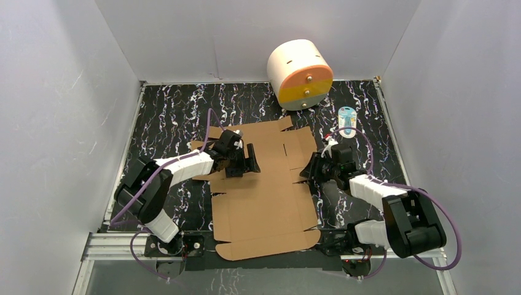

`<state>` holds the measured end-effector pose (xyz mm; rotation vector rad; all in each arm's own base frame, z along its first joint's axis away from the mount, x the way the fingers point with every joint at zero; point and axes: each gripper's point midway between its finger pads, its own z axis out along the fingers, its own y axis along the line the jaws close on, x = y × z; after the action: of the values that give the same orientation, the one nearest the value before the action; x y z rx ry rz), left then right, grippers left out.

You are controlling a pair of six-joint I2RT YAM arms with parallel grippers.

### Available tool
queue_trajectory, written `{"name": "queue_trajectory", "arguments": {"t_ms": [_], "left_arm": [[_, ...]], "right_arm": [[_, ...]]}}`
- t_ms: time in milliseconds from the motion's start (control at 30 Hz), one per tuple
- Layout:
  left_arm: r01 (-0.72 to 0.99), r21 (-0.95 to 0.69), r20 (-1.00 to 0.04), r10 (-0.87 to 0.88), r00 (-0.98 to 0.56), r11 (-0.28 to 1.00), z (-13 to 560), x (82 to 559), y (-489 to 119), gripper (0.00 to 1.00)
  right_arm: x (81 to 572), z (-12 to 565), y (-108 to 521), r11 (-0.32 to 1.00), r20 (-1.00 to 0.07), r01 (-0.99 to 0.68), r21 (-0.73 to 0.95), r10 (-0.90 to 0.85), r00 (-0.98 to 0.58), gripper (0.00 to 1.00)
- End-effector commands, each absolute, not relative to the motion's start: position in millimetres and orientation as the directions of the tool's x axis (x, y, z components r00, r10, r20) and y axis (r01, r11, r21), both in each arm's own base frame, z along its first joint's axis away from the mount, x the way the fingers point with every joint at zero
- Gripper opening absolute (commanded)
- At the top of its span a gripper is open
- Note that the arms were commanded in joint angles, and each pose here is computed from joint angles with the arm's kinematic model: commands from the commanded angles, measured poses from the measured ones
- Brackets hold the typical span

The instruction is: Fold the paper box

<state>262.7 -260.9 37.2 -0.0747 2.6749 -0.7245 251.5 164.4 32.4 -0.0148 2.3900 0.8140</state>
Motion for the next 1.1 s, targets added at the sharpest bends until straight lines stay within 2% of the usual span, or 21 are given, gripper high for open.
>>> {"name": "queue_trajectory", "arguments": {"t_ms": [0,267,567,1067], "left_arm": [[0.035,-0.473,-0.305,-0.126,-0.944,0.88,24.9,255.5,-264.6,0.76],[0.042,-0.473,-0.313,-0.123,-0.942,0.88,25.6,257.9,-267.2,0.76],[0.045,-0.474,-0.31,-0.119,-0.943,0.879,24.4,256.6,-267.6,0.76],[0.05,-0.493,-0.333,-0.135,-0.933,0.868,32.5,259.3,-269.3,0.77]], "right_arm": [[251.4,72.2,186.8,0.734,-0.586,-0.313,0.603,0.14,-0.798,0.44],[256.2,88.1,190.9,0.779,-0.629,-0.34,0.527,0.088,-0.773,0.34],[254.3,91.8,209.2,0.845,-0.666,-0.366,0.391,-0.015,-0.746,0.39],[248.3,74.5,237.4,0.881,-0.658,-0.375,0.287,-0.103,-0.746,0.44]]}}
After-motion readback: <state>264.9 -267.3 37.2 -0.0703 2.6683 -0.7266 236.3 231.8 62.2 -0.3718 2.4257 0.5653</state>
